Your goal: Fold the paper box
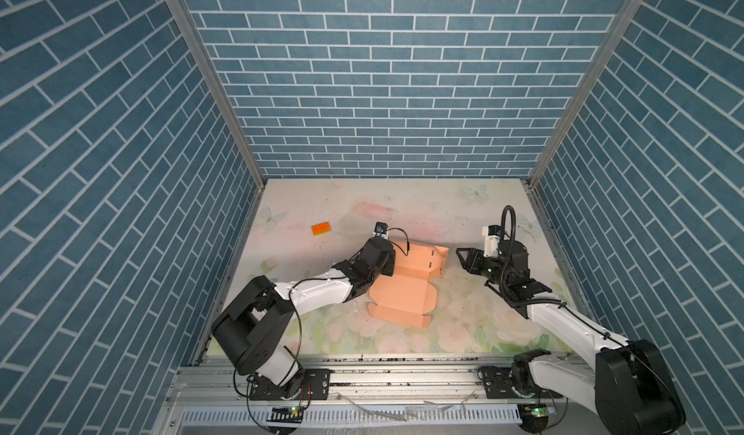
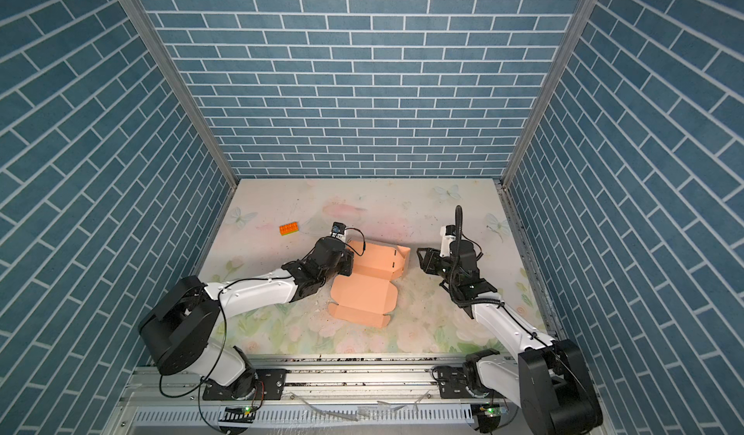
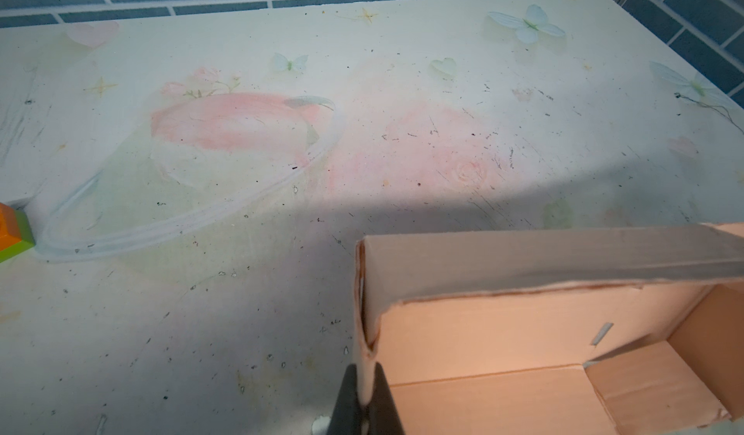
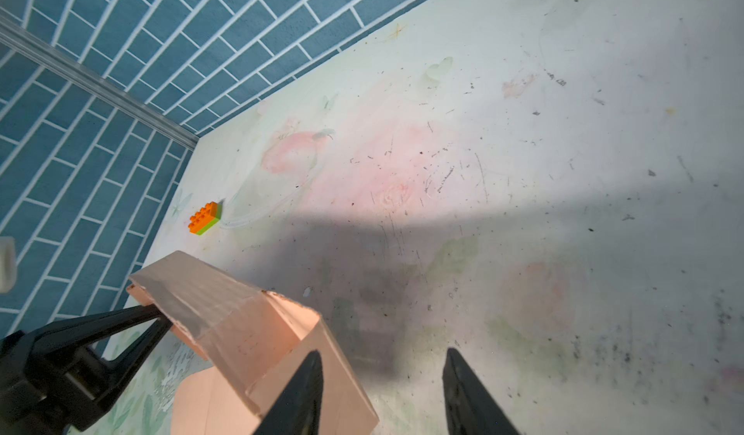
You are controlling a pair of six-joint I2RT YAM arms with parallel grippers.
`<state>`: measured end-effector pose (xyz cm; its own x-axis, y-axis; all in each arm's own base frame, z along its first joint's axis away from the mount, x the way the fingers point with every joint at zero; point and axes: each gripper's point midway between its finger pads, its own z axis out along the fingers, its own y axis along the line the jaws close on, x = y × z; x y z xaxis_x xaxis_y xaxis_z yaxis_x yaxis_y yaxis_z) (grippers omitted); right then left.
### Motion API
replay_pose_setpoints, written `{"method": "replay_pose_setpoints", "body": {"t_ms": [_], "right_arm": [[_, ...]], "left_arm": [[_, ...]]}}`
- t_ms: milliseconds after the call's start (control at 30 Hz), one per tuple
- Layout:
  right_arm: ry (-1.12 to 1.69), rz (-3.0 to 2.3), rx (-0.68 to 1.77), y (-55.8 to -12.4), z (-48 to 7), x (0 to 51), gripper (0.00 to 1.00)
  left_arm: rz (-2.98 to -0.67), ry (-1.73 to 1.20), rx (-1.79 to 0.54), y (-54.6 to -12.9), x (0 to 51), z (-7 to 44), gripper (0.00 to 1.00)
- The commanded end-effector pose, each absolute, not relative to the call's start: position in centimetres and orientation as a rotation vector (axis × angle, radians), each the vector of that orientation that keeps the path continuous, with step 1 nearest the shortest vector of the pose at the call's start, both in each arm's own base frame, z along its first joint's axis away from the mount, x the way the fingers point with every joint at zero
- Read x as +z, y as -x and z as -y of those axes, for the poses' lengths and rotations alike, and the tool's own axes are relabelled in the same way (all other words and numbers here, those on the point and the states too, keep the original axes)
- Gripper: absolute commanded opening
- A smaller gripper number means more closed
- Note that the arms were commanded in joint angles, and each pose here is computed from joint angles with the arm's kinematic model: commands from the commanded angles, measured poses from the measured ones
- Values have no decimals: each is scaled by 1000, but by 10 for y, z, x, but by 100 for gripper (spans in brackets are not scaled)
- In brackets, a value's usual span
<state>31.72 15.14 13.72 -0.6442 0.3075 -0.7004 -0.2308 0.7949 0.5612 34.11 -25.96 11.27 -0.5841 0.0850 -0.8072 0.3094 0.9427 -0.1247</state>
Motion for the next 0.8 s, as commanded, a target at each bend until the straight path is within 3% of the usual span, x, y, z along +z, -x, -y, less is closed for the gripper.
{"method": "replay_pose_setpoints", "body": {"t_ms": [0,400,767], "right_arm": [[-48,-2055,907,-319,-159,147,49],[-32,-2007,1035,-334,-167,128,48],[208,-1864,1160,-330,-192,124,48]], "left_arm": [[-2139,-237,-320,-345,124,256,0],[-2079,-186,-286,-353,134,250,0],[-2020,-210,-339,-352,135,255,0]]}}
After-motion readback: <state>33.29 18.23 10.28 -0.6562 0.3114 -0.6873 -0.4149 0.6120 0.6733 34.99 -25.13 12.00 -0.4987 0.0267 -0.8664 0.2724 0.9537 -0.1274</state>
